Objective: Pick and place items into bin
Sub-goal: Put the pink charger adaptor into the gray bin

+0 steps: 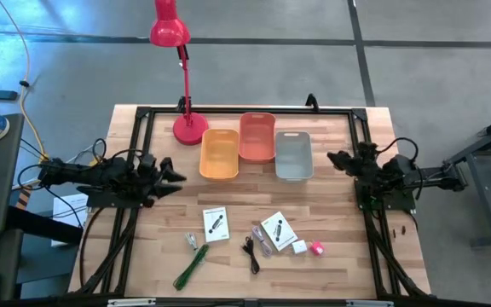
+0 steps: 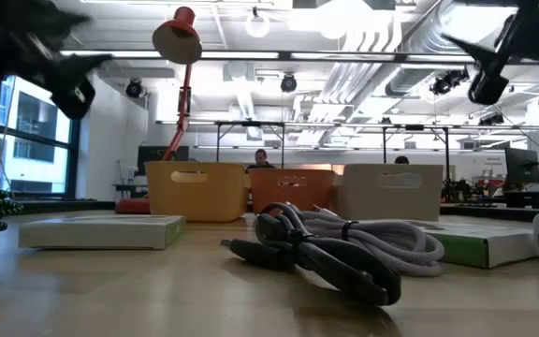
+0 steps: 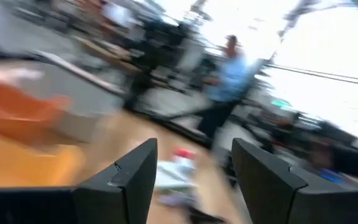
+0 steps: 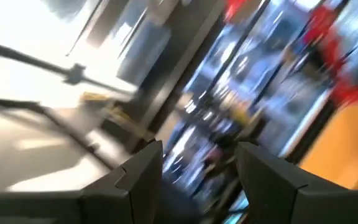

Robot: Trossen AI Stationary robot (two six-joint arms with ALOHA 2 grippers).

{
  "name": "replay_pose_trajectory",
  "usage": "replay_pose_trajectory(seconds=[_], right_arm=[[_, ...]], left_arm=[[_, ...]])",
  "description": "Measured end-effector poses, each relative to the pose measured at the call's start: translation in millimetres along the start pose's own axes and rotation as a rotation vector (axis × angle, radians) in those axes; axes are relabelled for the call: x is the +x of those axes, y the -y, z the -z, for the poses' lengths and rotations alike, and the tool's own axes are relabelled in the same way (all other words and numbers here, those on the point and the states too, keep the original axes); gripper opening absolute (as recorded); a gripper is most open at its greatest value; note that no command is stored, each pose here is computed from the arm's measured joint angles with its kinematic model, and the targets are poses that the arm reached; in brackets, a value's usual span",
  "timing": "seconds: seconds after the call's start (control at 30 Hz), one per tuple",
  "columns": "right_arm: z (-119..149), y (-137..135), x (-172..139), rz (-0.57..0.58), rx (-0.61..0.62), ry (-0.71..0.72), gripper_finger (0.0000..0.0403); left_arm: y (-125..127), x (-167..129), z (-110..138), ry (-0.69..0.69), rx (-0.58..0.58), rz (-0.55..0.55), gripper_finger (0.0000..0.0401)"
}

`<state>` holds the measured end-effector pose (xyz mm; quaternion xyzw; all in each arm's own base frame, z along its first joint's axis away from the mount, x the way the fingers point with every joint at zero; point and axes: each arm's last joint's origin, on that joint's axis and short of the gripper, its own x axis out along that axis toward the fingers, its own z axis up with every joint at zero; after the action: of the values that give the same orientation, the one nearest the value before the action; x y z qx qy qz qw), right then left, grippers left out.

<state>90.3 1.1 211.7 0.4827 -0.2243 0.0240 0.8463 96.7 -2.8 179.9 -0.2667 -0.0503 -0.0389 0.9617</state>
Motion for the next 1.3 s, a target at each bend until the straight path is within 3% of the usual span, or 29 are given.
replay_pose_trajectory(seconds=[0.1,0.23,0.37,0.47,0.73,0.8,0.9,1.0,1.1,1.3], right_arm=[[3.8,-7.6,8.5,0.001,0.002,-0.087,0.0194],[2.5,-30.7,33.8,0.025,-0.175,-0.146,0.0194],[3.9,-54.2,68.4,0.010,-0.381,-0.229,0.0194],[6.2,-67.9,94.6,0.027,-0.500,-0.301,0.0194],[6.3,-93.4,137.6,0.231,-0.718,-0.595,0.0194],[2.0,-98.7,141.1,0.306,-0.788,-0.640,0.0194],[-7.5,-103.8,139.2,0.443,-0.850,-0.693,0.0194],[-12.8,-98.5,128.7,0.609,-0.822,-0.779,0.0194],[-9.9,-89.6,116.2,0.733,-0.716,-0.865,0.0194],[32.4,-68.8,96.1,0.757,-0.452,-1.082,0.0194]], left_arm=[[5.3,1.0,-2.3,-0.021,-0.034,0.123,0.0193],[10.6,3.8,-3.1,-0.022,-0.009,0.187,0.0193],[9.6,7.4,-5.2,0.068,0.114,0.060,0.0193],[6.0,8.3,-6.9,0.130,0.127,-0.071,0.0193],[21.6,7.0,-28.2,0.174,0.307,0.034,0.0193],[30.0,6.1,-42.3,0.132,0.386,0.016,0.0193],[40.5,5.9,-60.2,-0.046,0.475,-0.044,0.0193],[49.3,11.4,-73.0,-0.256,0.495,-0.077,0.0193],[55.6,25.5,-78.3,-0.420,0.499,-0.046,0.0193],[55.4,55.8,-70.5,-0.612,0.548,0.009,0.0193]])
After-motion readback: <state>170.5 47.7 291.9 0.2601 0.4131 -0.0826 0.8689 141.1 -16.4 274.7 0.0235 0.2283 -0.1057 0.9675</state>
